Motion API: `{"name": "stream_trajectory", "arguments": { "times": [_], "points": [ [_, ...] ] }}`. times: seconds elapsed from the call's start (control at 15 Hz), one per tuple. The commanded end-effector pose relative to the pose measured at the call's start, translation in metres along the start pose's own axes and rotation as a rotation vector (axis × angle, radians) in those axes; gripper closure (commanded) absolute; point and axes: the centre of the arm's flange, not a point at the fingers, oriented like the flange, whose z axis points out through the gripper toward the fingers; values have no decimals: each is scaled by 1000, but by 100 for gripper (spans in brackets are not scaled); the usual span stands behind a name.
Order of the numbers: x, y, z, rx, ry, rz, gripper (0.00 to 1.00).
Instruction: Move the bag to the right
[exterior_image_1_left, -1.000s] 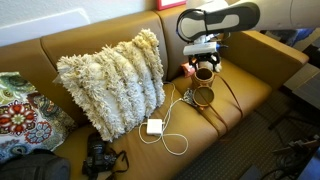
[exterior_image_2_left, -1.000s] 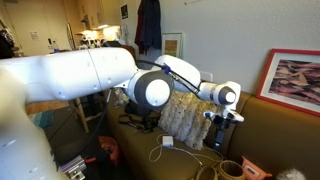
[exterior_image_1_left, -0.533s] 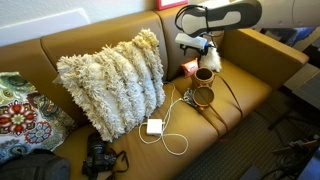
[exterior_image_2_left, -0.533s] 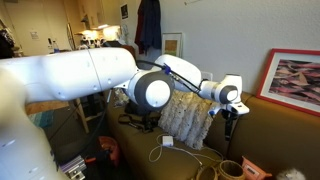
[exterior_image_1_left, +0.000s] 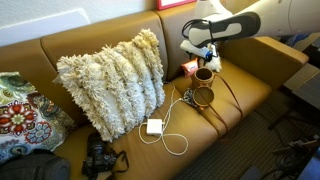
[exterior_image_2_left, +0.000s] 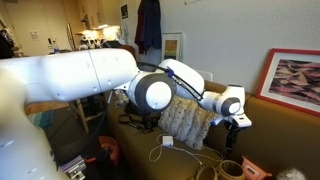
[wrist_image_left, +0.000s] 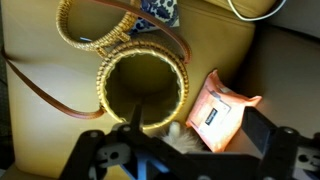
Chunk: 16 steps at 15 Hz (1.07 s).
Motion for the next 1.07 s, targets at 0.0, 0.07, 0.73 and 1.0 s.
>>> {"name": "stream_trajectory", "arguments": {
  "times": [0.0,0.07,0.73,1.0],
  "points": [
    [13,-22,48,-70,-26,21,0],
    [11,-19,54,-82,-30,22,0],
    [2,-12,113,-224,-102,39,0],
    [-7,-5,110,-255,-117,28,0]
  ]
}}
